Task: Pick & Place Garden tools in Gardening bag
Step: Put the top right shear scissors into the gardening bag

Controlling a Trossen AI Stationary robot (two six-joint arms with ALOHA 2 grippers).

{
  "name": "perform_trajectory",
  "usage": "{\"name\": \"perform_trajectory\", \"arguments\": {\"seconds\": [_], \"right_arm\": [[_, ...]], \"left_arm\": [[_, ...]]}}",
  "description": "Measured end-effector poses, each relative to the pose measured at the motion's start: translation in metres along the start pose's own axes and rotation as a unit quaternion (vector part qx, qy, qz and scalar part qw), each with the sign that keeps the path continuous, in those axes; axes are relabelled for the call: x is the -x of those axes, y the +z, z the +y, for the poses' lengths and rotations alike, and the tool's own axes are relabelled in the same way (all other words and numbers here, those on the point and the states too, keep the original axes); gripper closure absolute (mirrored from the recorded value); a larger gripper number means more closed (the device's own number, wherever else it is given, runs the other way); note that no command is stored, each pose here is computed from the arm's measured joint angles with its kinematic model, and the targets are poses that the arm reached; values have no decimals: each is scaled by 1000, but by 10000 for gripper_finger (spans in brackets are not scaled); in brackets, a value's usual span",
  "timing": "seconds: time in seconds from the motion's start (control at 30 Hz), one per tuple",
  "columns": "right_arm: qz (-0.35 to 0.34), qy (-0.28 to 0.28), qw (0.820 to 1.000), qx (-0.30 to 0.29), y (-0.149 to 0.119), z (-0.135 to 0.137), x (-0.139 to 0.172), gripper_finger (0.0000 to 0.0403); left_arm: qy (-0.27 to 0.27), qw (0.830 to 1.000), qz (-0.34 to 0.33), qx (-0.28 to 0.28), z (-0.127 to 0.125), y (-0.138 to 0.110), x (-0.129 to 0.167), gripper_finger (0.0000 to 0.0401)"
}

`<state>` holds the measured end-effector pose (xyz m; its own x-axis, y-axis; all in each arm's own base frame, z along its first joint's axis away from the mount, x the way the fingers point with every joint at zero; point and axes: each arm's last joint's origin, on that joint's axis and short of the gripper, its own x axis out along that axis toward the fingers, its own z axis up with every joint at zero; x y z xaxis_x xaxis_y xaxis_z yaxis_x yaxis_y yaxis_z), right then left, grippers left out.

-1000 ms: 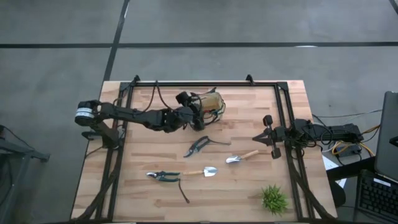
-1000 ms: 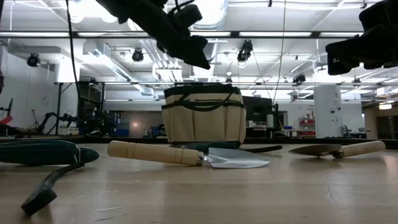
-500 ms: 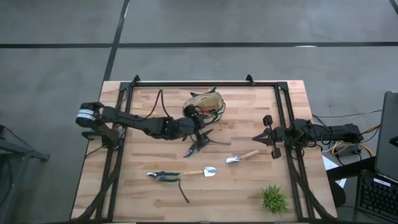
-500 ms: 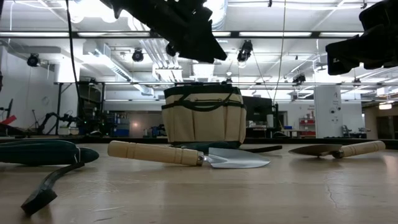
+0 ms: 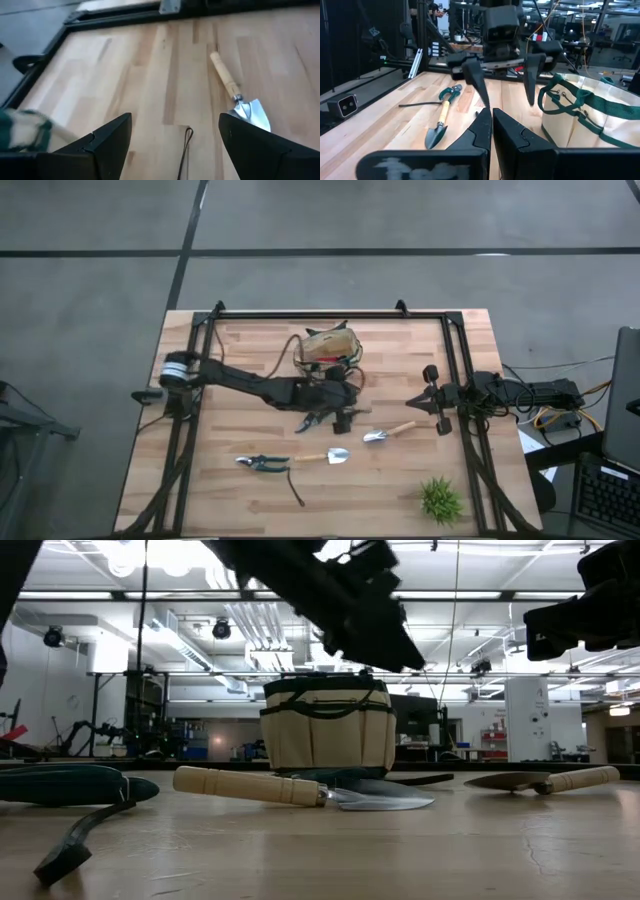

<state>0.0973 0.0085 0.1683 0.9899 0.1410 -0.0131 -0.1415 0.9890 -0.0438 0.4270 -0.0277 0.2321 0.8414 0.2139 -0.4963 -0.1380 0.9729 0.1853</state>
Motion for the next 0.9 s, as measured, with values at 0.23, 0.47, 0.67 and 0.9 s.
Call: {"name": "perform_trajectory", "arguments": {"seconds": [0.23, 0.47, 0.67, 0.9], "right_arm": [[0, 0, 1000, 0, 0, 0, 0, 394], [1, 0, 1000, 0, 0, 0, 0, 394], [0, 0, 1000, 0, 0, 0, 0, 394], [0, 0, 1000, 0, 0, 0, 0, 394]], "left_arm": [[-18, 998, 51, -26, -10, 4, -34, 101], [-23, 996, 74, -38, -18, -11, -66, 101], [-15, 995, 92, -43, -23, -30, -85, 101], [-10, 994, 107, -36, -20, -44, -98, 108]]}}
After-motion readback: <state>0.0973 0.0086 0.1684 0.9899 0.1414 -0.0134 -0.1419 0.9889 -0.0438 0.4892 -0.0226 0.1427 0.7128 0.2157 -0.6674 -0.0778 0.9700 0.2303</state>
